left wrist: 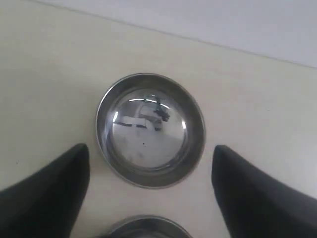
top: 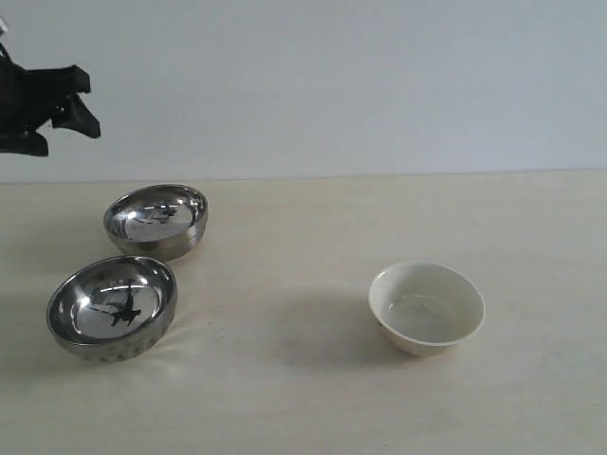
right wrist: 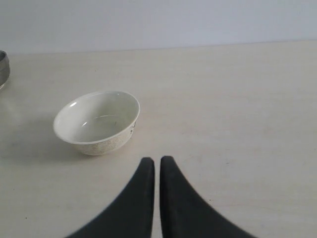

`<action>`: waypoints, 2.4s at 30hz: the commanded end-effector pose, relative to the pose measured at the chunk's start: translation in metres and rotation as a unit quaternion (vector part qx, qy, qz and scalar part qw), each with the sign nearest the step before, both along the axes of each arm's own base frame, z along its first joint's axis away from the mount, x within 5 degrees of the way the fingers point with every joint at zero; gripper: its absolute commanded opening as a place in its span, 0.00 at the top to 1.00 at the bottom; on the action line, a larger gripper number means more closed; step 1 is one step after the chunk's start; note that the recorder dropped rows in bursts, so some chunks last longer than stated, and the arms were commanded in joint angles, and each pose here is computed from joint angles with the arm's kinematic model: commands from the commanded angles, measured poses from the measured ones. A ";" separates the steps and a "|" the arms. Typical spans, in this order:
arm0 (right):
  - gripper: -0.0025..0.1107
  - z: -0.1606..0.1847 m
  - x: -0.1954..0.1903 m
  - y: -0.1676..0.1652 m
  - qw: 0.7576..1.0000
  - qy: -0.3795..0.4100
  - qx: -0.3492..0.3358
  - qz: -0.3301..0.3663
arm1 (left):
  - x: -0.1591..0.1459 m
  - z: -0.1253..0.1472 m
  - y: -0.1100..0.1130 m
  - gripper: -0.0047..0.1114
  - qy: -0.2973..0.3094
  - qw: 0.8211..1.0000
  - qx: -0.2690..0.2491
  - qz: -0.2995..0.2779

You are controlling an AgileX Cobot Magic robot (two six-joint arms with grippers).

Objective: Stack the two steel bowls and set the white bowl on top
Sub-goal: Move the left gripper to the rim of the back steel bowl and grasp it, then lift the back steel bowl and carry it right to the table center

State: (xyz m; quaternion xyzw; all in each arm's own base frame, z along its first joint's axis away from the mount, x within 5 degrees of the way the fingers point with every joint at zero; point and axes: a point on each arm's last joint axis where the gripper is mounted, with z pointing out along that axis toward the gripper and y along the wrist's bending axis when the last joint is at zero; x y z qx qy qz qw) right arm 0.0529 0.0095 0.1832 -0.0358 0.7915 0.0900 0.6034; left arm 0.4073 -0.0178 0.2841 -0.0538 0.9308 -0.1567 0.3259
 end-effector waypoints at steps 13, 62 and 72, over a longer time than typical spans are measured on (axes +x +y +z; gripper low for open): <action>0.98 -0.001 0.000 0.000 1.000 -0.003 -0.003 -0.001 | 0.062 -0.097 0.002 0.41 0.083 0.997 0.010 0.004; 0.98 -0.001 0.000 0.000 1.000 -0.003 -0.003 -0.001 | 0.080 -0.142 -0.004 0.93 0.069 0.996 0.048 -0.001; 0.98 -0.001 0.000 0.000 1.000 -0.003 -0.003 -0.001 | 0.078 -0.093 -0.010 0.93 0.054 0.998 0.020 -0.012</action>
